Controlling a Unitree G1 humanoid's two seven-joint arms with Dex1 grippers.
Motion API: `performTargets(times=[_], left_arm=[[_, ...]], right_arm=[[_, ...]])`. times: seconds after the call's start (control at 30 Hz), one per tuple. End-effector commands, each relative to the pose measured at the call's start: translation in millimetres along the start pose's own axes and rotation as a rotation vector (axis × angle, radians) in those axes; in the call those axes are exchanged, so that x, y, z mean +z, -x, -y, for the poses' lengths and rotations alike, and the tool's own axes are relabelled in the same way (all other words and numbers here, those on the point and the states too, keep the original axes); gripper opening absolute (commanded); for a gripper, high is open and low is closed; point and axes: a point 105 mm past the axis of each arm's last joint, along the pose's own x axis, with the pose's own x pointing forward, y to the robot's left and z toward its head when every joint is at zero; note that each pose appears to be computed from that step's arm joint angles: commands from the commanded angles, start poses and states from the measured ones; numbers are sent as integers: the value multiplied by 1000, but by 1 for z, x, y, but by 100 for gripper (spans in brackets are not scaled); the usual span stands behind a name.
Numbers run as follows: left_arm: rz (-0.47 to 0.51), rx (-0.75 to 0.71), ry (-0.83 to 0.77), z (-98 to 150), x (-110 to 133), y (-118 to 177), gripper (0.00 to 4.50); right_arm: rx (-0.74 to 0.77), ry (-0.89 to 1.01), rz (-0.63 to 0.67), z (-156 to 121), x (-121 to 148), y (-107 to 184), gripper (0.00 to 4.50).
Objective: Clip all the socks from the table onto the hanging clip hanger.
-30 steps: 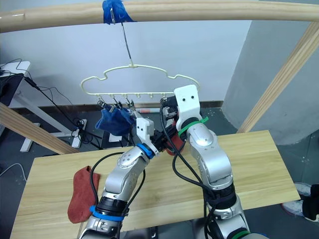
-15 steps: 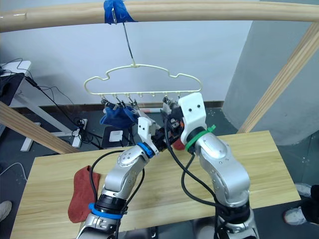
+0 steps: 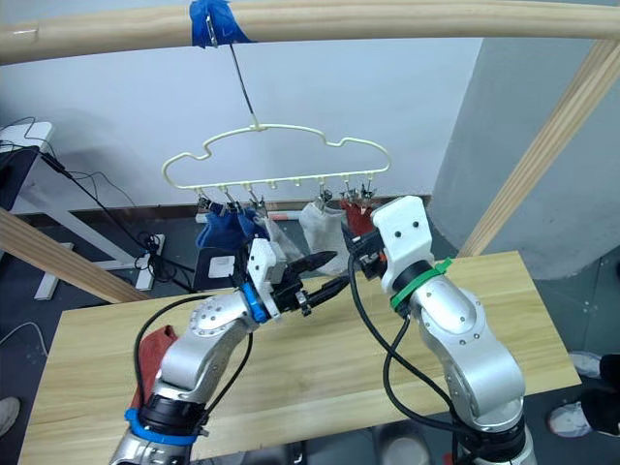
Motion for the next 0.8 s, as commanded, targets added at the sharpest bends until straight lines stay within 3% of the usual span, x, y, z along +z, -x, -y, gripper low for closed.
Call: performTargets(times=[0.03,0.13,0.23,0.8], left_arm=[[59,-73,-29,3,33,11,284],[47,-71,-52,-3,41,16,289],[41,-70,-64,-4,45,17,289],[84,-118,-71,-4,71,18,289]], right_arm=[[-82,4,25,13,3,-4,289],[-112,-10,12,17,-1,-7,251],[-130,-11,3,20,-3,-10,166],[-181,-4,-26,26,-15,-35,166]])
